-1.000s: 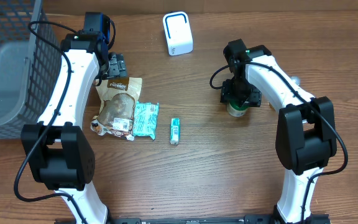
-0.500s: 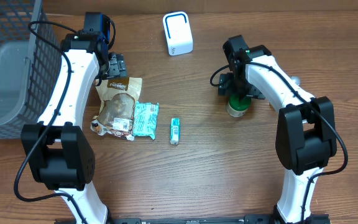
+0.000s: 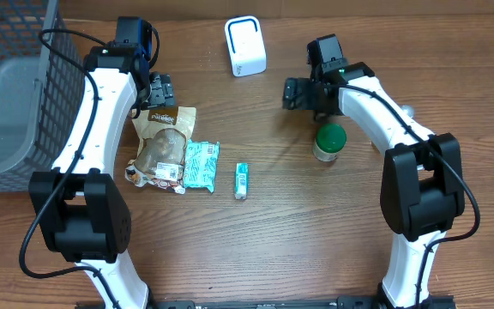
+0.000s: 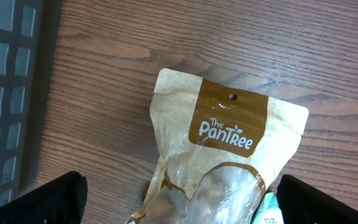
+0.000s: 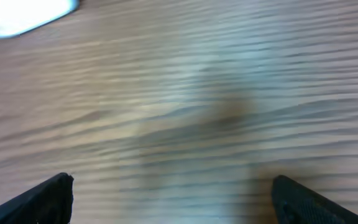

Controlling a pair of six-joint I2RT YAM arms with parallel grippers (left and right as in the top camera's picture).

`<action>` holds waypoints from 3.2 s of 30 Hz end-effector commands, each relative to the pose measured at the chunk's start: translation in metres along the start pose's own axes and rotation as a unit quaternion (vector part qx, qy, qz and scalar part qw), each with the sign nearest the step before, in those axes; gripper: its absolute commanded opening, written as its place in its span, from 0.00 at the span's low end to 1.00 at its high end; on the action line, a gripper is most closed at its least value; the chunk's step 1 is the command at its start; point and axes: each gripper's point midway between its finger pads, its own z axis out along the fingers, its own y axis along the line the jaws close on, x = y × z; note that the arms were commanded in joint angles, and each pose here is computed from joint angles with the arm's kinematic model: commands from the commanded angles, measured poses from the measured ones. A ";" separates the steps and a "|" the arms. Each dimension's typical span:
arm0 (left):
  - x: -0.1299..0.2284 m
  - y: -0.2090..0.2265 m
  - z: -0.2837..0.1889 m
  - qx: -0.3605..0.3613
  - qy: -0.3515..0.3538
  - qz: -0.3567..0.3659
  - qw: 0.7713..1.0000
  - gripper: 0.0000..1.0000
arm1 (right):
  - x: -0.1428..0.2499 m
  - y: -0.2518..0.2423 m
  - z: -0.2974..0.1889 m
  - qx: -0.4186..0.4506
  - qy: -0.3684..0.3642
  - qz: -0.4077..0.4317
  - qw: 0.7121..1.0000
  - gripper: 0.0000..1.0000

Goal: Scan the item barcode
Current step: 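Open the right gripper, release the jar and move left, then position the right gripper above the small green tissue pack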

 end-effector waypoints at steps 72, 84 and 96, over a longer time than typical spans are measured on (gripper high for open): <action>-0.005 0.000 -0.005 -0.003 -0.010 0.000 1.000 0.99 | 0.095 0.124 -0.010 -0.114 0.110 -0.078 0.984 1.00; -0.005 0.000 -0.005 -0.003 -0.010 0.000 1.000 1.00 | 0.095 0.124 -0.010 -0.114 0.110 -0.078 0.984 1.00; -0.005 0.000 -0.005 -0.003 -0.010 0.000 1.000 1.00 | 0.095 0.124 -0.010 -0.114 0.110 -0.078 0.984 1.00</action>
